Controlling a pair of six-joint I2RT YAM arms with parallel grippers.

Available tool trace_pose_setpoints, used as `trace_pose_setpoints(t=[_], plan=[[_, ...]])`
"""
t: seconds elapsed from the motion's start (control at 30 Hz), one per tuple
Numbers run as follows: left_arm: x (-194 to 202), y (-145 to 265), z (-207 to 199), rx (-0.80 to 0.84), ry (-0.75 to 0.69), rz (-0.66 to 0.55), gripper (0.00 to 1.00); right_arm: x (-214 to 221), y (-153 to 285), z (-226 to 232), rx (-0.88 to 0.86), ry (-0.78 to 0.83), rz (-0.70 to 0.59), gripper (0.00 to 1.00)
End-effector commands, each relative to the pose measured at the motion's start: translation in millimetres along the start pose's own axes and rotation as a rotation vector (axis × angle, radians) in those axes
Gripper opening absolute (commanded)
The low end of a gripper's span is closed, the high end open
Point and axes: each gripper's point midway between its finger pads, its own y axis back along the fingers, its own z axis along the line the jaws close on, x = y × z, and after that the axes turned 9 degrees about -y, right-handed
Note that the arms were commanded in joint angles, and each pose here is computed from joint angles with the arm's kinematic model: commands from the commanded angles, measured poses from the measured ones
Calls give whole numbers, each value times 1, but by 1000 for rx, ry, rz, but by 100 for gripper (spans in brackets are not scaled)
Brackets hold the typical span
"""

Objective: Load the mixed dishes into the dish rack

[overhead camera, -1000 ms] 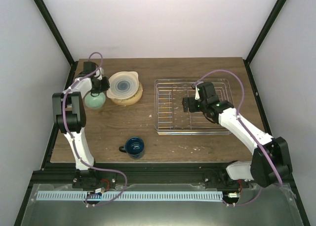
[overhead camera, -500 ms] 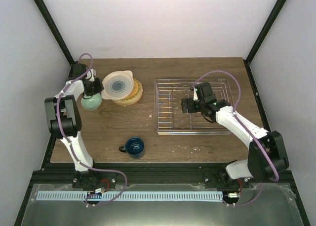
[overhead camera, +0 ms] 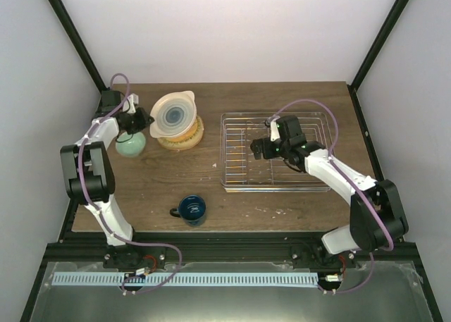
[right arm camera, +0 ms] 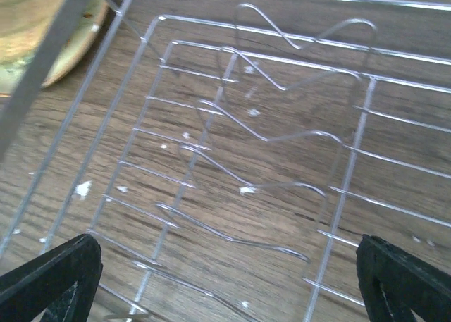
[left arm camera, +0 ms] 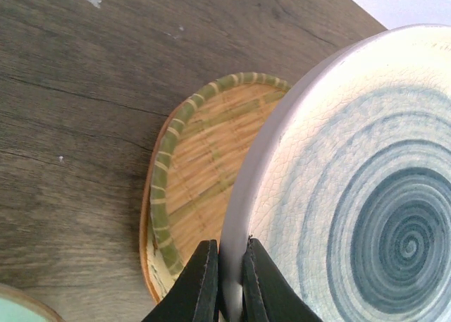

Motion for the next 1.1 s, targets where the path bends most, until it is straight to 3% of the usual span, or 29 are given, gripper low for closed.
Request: trace_pose_setpoints(t=[0.0, 0.2, 0.37, 0.63, 0.83, 1.07], plan=[[-33, 36, -59, 146, -107, -133, 0, -18, 5, 34, -160, 52, -58, 100], [-25, 42, -100, 154, -182, -146, 0, -36, 13, 59, -275, 79, -94, 100], [-29, 51, -132, 144, -240, -185, 0, -43, 19, 41, -166, 59, -136, 100], [-33, 47, -199, 133, -374, -217, 0, -31, 25, -41, 254, -137, -121, 100], [-27, 28, -235, 131, -433, -224, 0, -36, 53, -96, 371, -307, -209, 100], [-15, 8, -271, 93, -512, -220, 0, -43, 89, -149, 535, -389, -310, 100]])
